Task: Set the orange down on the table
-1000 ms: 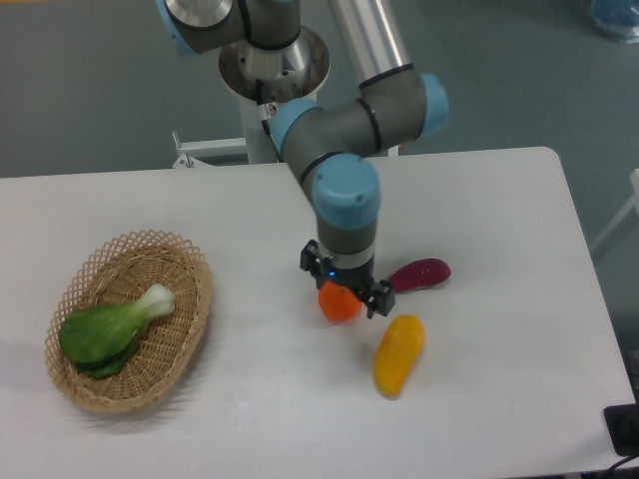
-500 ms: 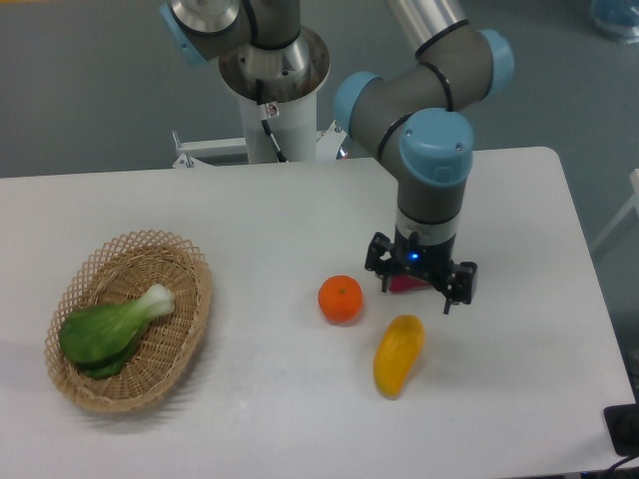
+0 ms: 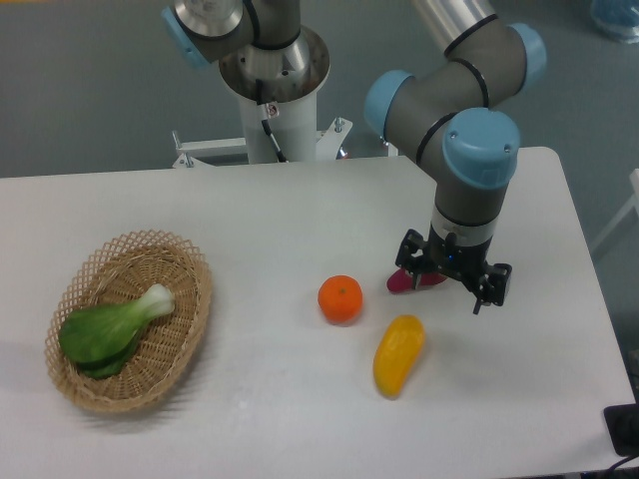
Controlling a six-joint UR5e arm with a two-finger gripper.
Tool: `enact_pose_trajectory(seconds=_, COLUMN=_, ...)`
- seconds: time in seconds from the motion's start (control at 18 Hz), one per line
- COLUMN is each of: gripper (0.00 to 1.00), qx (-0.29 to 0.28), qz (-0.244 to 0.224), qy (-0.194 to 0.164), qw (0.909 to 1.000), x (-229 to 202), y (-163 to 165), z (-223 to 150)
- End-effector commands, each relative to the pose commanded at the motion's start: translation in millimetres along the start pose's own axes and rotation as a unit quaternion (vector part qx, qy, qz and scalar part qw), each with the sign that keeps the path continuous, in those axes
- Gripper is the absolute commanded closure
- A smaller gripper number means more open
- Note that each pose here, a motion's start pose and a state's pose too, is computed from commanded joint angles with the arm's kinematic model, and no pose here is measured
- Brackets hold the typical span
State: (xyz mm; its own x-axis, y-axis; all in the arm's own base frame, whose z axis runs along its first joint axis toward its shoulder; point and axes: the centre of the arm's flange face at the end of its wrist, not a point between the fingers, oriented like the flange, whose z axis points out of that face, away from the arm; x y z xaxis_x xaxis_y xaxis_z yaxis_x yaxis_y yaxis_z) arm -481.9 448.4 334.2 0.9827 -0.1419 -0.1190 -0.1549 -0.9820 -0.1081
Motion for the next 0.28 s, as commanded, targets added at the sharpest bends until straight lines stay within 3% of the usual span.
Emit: enact_pose_trajectory(seconds=0.28, gripper=0.00, qx=-0.002, qz=0.001, qy=0.003, qw=1.0000, x=3.6, y=0.9, z=5.5)
